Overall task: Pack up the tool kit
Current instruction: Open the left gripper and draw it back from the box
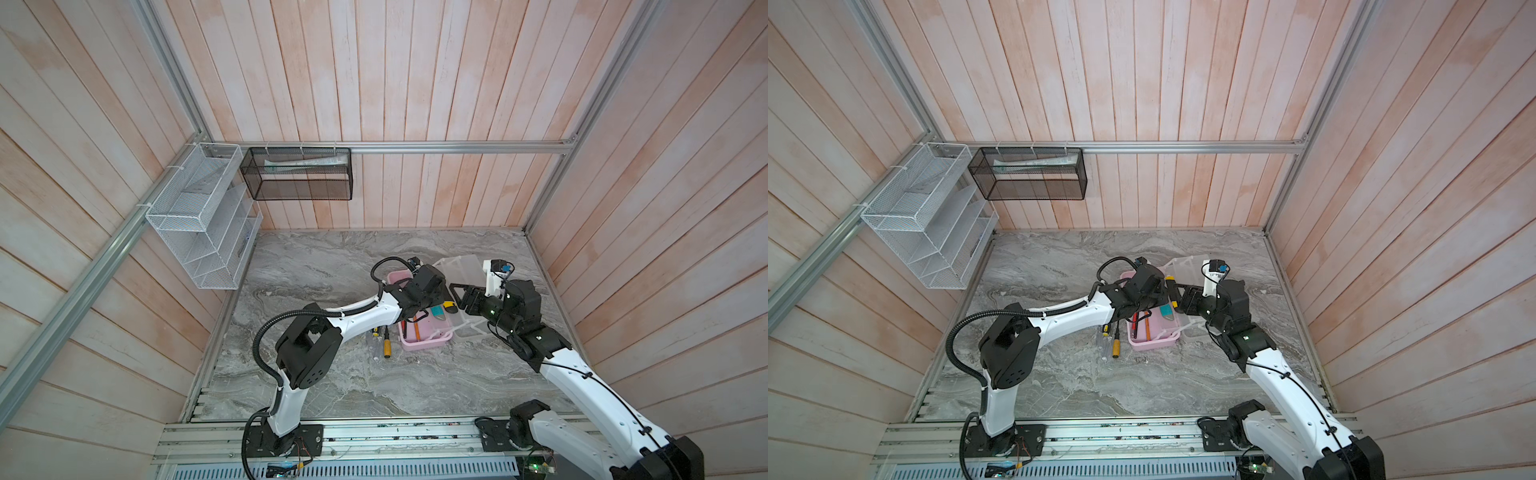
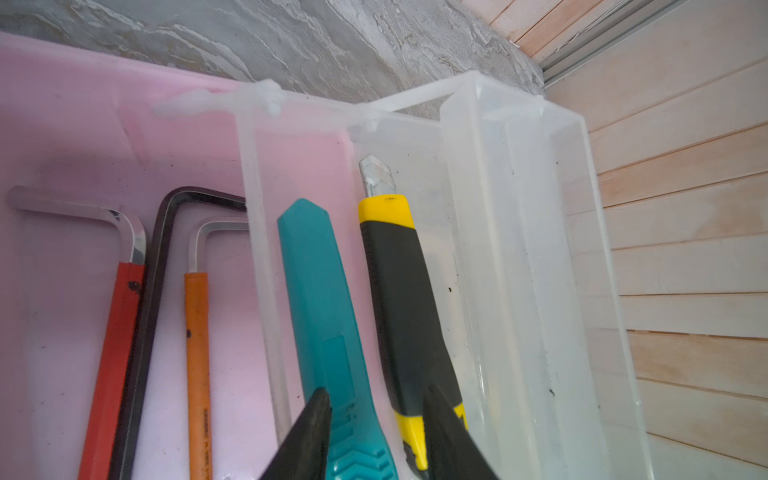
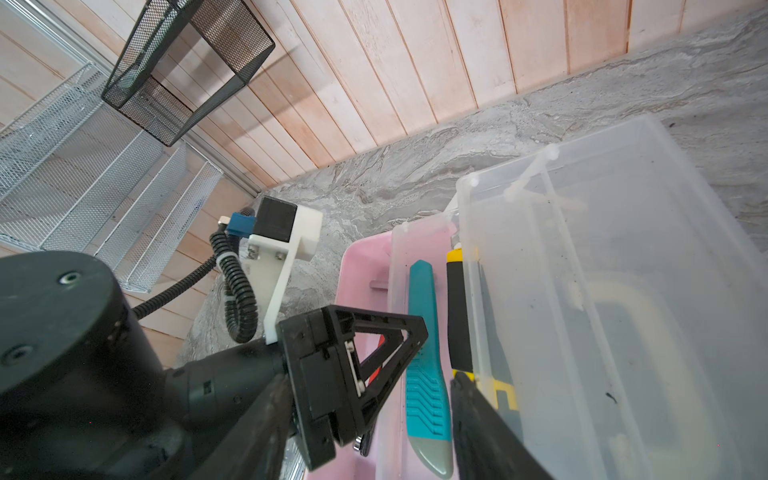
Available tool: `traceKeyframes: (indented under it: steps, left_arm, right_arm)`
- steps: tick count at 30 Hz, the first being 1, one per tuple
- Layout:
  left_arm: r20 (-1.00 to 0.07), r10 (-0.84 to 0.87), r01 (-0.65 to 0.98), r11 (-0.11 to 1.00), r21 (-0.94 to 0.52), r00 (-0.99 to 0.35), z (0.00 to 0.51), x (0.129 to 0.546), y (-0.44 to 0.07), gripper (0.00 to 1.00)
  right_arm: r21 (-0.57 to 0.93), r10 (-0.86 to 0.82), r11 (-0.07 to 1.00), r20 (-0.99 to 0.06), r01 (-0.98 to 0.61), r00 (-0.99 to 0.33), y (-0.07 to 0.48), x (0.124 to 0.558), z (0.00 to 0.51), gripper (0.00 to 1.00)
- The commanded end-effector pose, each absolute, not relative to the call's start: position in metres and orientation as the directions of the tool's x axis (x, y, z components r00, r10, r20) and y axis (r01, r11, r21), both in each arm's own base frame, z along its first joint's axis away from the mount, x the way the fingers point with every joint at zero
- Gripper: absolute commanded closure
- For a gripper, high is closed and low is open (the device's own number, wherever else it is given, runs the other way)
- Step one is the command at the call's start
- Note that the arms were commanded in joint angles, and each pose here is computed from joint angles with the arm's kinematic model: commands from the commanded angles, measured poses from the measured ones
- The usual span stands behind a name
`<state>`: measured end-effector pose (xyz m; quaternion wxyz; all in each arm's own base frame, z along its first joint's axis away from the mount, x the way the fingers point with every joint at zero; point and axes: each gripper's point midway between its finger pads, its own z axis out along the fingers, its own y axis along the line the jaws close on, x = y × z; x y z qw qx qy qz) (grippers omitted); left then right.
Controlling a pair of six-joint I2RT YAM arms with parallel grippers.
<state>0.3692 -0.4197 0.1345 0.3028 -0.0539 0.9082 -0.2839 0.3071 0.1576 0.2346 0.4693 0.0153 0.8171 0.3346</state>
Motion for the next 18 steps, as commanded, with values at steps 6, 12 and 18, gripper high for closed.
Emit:
traceKeyframes:
  steps: [6, 12, 18]
  left_arm:
    - [-0.669, -0.266, 0.197, 0.824, -0.532, -0.694, 0.196, 0.365, -0.396, 0.48]
    - [-0.721, -0.272, 0.235, 0.823, -0.518, -0.637, 0.206, 0.346, -0.363, 0.41]
    - [-0.761, -0.255, 0.219, 0.860, -0.460, -0.597, 0.209, 0.322, -0.314, 0.39]
  right_arm:
    - [0.537, 0.301, 0.773, -0.778, -0.337, -0.551, 0.165, 0.306, 0.244, 0.41]
    - [0.460, 0.212, 0.809, -0.809, -0.366, -0.548, 0.180, 0.304, 0.240, 0.38]
    - [0.402, 0.152, 0.839, -0.821, -0.367, -0.550, 0.194, 0.299, 0.241, 0.38]
